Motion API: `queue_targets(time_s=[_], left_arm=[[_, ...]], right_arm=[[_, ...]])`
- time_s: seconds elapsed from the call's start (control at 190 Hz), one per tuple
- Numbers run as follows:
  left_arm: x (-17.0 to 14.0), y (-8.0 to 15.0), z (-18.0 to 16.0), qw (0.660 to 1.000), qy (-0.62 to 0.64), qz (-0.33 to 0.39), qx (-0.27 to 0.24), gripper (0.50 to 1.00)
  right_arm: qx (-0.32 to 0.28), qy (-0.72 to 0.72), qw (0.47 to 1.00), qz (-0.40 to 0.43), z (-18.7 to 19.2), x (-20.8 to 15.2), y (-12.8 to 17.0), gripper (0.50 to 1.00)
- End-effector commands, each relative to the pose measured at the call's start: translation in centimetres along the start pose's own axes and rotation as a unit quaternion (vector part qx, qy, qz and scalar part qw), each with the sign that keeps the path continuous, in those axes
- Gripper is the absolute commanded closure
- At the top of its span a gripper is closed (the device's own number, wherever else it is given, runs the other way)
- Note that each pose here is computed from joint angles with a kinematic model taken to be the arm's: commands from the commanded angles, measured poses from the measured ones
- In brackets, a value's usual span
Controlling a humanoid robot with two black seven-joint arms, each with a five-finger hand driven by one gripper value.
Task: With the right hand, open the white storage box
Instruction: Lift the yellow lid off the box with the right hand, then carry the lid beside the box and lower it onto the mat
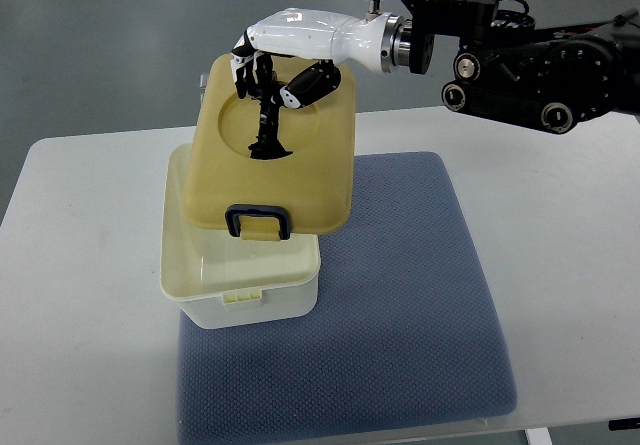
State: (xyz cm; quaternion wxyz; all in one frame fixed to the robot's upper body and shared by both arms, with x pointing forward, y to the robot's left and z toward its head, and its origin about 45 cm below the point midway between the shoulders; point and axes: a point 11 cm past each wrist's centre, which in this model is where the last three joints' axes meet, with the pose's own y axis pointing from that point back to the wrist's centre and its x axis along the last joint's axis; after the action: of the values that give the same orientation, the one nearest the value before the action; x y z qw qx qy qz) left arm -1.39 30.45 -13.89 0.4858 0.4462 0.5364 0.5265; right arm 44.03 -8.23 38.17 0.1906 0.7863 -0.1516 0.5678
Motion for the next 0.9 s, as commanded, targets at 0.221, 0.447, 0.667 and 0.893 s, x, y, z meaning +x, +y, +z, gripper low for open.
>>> queue_targets(time_s=[0.221,0.447,0.667,0.893], left_arm=[[-0.1,0.0,-0.1,1.000,0.000,-0.001,0.001,0.500],[-0.1,0.0,0.0,1.000,-0.001,-0.001,0.000,0.500],[-0.1,0.0,-0.1,1.000,-0.001,-0.001,0.001,0.500],[0.1,0.0,-0.1,1.000,-0.002,0.002,0.002,0.500]], right_arm=[[-0.080,0.004,0.997,-0.003,6.1,-0.7,10.4,1.000],[-0.128,-0.010,0.991,-0.036,9.2,-5.2,15.8,1.000],[-0.135,-0.022,0.988,-0.068,9.8,-9.6,16.7,1.000],[-0.086,-0.037,0.993,-0.073,7.7,-13.5,12.2,1.000]])
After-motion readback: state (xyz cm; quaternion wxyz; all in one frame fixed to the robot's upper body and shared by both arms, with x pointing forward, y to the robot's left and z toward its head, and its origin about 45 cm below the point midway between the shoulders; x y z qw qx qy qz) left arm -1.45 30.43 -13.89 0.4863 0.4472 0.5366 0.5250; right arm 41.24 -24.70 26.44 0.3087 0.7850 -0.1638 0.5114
